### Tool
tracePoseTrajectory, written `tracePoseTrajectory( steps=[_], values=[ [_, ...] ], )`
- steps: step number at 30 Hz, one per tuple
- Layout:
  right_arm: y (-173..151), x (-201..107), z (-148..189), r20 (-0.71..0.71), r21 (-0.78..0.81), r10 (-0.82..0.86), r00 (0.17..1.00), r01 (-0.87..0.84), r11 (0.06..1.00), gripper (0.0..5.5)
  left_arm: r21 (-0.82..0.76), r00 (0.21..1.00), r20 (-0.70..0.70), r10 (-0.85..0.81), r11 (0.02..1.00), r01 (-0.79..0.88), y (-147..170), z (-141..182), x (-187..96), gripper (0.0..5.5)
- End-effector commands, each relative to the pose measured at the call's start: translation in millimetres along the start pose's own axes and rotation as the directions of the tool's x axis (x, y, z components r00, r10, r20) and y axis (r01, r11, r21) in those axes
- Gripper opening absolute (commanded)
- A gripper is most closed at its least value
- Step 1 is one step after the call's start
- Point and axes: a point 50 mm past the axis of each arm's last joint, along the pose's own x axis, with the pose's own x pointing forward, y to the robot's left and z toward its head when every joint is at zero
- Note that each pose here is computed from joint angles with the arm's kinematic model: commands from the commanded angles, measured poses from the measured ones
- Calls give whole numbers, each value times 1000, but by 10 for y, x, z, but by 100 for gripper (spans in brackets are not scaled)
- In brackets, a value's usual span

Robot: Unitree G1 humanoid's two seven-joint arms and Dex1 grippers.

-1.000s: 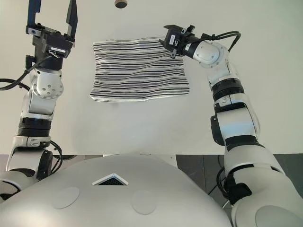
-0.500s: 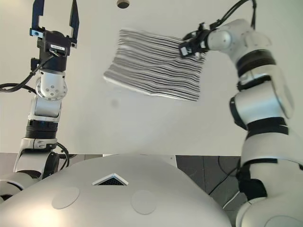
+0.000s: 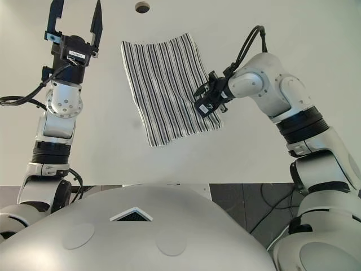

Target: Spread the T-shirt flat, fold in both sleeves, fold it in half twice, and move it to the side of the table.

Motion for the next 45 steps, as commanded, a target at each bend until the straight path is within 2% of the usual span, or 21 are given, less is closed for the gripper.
tracePoseTrajectory(
  steps=[1, 4, 8, 14, 17, 19, 21, 23, 25, 27, 29, 36, 45],
  values=[
    [270, 257, 143, 74, 61, 92, 993, -96, 993, 207, 57, 989, -25, -147, 987, 148, -72, -91, -66, 280],
    [358, 206, 246, 104, 77, 75, 992, -83, 994, 207, 107, 948, -52, -313, 942, 317, -161, -197, -265, 280],
    [442, 140, 378, 164, 128, 41, 986, -63, 990, 207, 149, 888, -56, -457, 875, 460, -213, -243, -474, 280],
    [503, -36, 490, 207, 196, -8, 978, -33, 980, 207, 195, 828, -5, -560, 812, 550, -227, -184, -577, 280],
    [449, -151, 408, 173, 235, -129, 976, 87, 968, 207, 240, 773, 4, -634, 751, 615, -175, -167, -796, 280],
    [317, -315, 369, 174, 283, -322, 931, 266, 922, 207, 259, 737, 15, -676, 714, 650, -71, -127, -999, 280],
    [217, -609, 267, 152, 410, -567, 809, 470, 781, 207, 287, 697, 12, -717, 670, 684, 92, -89, -1195, 280],
    [297, -867, 137, 91, 525, -723, 684, 584, 619, 207, 324, 633, -13, -774, 595, 735, 208, -84, -1393, 280],
    [453, -990, 75, 45, 573, -767, 640, 612, 545, 207, 370, 542, -48, -839, 489, 790, 240, -109, -1572, 280],
    [629, -1056, 73, 15, 597, -776, 630, 618, 513, 207, 387, 402, -76, -912, 345, 855, 173, -103, -1838, 280],
    [716, -1090, 101, 4, 607, -780, 626, 619, 499, 207, 390, 328, -65, -942, 278, 878, 89, -68, -1991, 280],
    [756, -1040, 198, 21, 606, -775, 632, 608, 512, 207, 472, 241, 6, -970, 216, 855, -264, -68, -2029, 280],
    [725, -957, 235, 43, 597, -763, 645, 596, 537, 207, 480, 183, 107, -977, 212, 851, -442, -7, -2005, 280]
  ],
)
